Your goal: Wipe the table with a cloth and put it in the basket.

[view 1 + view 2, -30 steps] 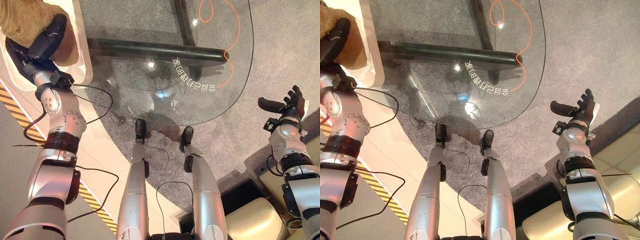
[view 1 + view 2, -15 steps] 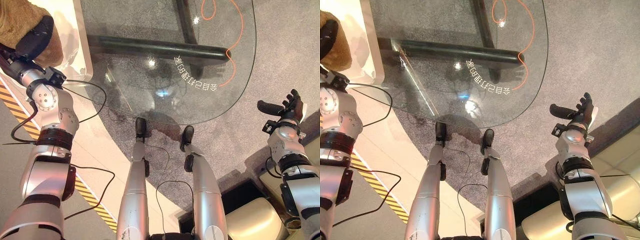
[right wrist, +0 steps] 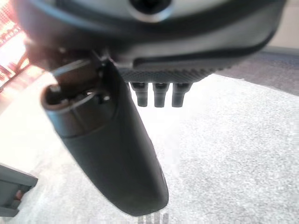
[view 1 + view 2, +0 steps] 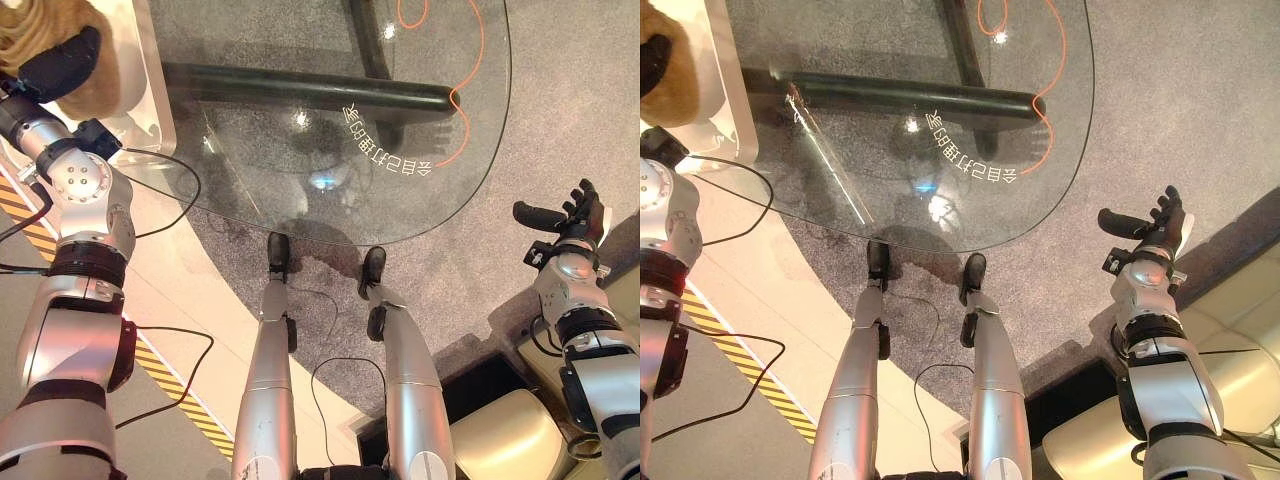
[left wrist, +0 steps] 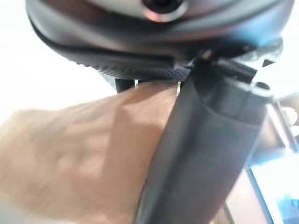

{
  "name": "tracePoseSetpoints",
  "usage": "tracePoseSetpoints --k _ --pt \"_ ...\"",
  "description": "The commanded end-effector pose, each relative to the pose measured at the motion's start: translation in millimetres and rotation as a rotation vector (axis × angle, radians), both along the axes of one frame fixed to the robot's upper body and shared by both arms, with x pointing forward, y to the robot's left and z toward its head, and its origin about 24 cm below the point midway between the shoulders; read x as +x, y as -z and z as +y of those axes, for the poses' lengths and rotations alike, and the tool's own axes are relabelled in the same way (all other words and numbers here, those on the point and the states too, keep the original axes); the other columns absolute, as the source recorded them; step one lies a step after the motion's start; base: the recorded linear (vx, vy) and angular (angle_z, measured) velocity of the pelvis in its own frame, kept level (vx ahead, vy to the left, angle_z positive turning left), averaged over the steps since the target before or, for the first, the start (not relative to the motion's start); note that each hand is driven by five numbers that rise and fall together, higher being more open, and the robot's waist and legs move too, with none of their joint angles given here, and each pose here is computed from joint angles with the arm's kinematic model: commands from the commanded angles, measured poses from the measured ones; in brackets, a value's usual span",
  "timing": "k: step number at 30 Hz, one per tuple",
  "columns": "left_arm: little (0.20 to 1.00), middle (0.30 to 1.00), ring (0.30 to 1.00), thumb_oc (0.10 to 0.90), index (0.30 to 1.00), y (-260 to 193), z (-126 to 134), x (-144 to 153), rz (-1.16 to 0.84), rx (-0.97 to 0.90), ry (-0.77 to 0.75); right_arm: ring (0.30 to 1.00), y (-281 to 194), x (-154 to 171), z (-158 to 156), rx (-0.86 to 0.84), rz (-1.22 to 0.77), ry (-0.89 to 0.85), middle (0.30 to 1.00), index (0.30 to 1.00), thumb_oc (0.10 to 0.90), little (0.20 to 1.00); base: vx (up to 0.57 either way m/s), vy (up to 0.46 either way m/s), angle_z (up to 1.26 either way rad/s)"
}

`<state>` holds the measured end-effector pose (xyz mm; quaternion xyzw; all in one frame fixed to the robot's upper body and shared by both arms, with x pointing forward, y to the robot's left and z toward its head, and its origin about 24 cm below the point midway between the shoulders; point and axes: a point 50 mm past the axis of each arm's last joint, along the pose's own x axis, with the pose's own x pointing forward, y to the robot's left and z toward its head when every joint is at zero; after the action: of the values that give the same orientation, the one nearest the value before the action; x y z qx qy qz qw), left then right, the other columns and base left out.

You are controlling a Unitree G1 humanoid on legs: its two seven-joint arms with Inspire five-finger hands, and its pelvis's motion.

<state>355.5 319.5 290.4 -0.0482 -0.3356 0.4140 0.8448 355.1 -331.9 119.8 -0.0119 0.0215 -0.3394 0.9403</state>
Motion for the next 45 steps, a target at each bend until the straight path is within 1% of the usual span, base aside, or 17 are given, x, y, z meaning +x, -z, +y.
tracePoseSetpoints --k 1,4,13,21,30,31,32,33,40,43,45 --pt "0.2 0.3 0.3 0.1 0.3 -56 23 -28 -0.146 0.062 -0.161 0.9 -9 -12 -22 -0.053 -0.042 0.073 0.9 0.9 0.8 0.9 0.0 0.0 0.0" --pt "0.2 0.3 0.3 0.1 0.3 -54 27 -26 -0.087 0.059 -0.185 0.9 -10 -10 -21 -0.052 -0.042 0.069 0.9 0.9 0.8 0.9 0.0 0.0 0.0" --pt "0.2 0.3 0.3 0.1 0.3 -39 37 -17 0.069 -0.005 -0.185 0.9 -13 -8 -19 -0.062 -0.042 0.06 0.9 0.9 0.8 0.9 0.0 0.0 0.0" --pt "0.2 0.3 0.3 0.1 0.3 -37 42 -17 0.078 -0.033 -0.178 0.9 -17 -6 -19 -0.065 -0.046 0.058 0.9 0.9 0.8 0.9 0.0 0.0 0.0" --pt "0.2 0.3 0.3 0.1 0.3 -35 40 -14 0.092 -0.052 -0.138 0.9 -16 -5 -16 -0.063 -0.048 0.053 0.9 0.9 0.8 0.9 0.0 0.0 0.0" --pt "0.483 0.542 0.542 0.383 0.542 -34 40 -14 0.089 -0.062 -0.137 0.9 -16 -4 -16 -0.062 -0.047 0.052 0.9 0.9 0.8 0.9 0.0 0.0 0.0" --pt "0.796 0.811 0.811 0.696 0.811 -34 41 -14 0.088 -0.066 -0.134 0.9 -16 -5 -16 -0.061 -0.048 0.052 0.9 0.9 0.8 0.9 0.0 0.0 0.0" --pt "0.9 0.9 0.9 0.8 0.9 -34 41 -14 0.089 -0.068 -0.133 0.9 -16 -5 -16 -0.061 -0.048 0.052 0.9 0.9 0.8 0.9 0.0 0.0 0.0" --pt "0.9 0.9 0.9 0.8 0.9 -31 40 -13 0.066 -0.087 -0.088 0.9 -7 -7 -15 -0.061 -0.022 0.03 0.9 0.9 0.8 0.9 0.0 0.0 0.0" --pt "0.9 0.9 0.9 0.8 0.9 -18 36 -9 0.087 -0.074 -0.045 0.9 11 -9 -10 -0.064 0.044 -0.023 0.9 0.9 0.8 0.9 0.0 0.0 0.0" --pt "0.9 0.9 0.9 0.8 0.9 2 37 -7 0.131 -0.08 -0.026 0.9 27 -14 -6 -0.073 0.099 -0.053 0.9 0.9 0.8 0.9 0.0 0.0 0.0"
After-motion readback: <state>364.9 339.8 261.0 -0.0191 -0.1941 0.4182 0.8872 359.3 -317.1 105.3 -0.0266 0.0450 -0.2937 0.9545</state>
